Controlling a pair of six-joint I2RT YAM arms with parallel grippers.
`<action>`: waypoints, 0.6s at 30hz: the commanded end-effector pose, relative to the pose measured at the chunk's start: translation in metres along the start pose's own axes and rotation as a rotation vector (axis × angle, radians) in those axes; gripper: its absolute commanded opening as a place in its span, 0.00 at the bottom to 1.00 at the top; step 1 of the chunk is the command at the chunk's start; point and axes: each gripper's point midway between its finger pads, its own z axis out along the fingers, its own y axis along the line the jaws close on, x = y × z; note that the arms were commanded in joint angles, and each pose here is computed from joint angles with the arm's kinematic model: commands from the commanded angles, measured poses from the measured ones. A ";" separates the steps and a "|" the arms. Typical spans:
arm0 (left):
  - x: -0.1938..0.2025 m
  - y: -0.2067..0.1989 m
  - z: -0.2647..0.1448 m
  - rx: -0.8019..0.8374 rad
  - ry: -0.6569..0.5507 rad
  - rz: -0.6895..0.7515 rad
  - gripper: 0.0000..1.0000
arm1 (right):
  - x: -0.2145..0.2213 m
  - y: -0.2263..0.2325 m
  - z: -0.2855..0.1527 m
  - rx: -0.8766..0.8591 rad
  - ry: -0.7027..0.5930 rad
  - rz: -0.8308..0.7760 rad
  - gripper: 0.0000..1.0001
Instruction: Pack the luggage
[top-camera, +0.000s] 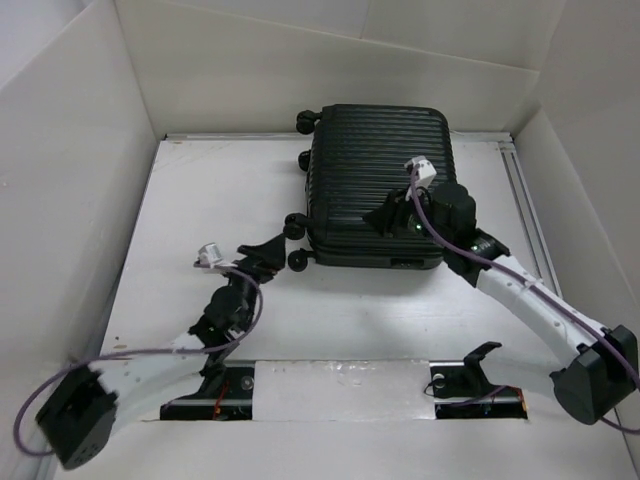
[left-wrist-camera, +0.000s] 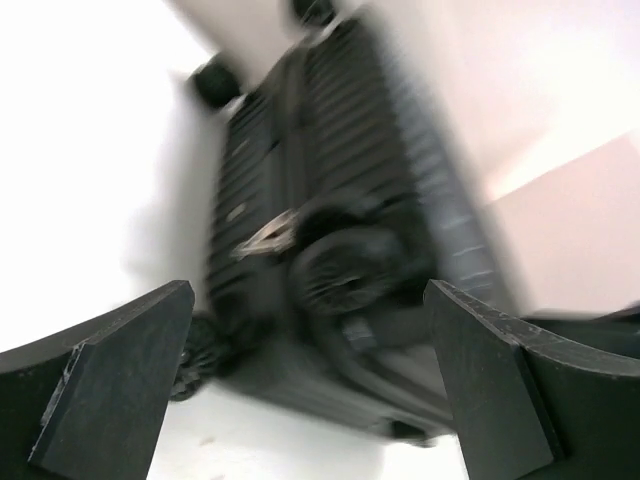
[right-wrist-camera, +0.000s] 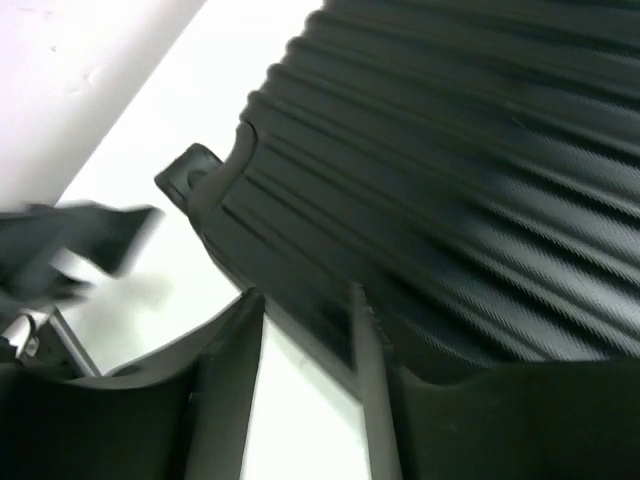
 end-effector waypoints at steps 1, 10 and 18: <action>-0.016 0.019 -0.022 -0.058 0.002 0.053 1.00 | 0.012 -0.027 -0.030 0.143 0.089 0.039 0.48; -0.054 -0.042 0.017 -0.036 0.074 0.228 1.00 | -0.072 -0.143 -0.095 0.490 -0.131 0.161 0.25; -0.045 -0.038 0.090 0.025 0.280 0.200 0.89 | -0.072 -0.231 -0.109 0.540 -0.143 0.328 0.62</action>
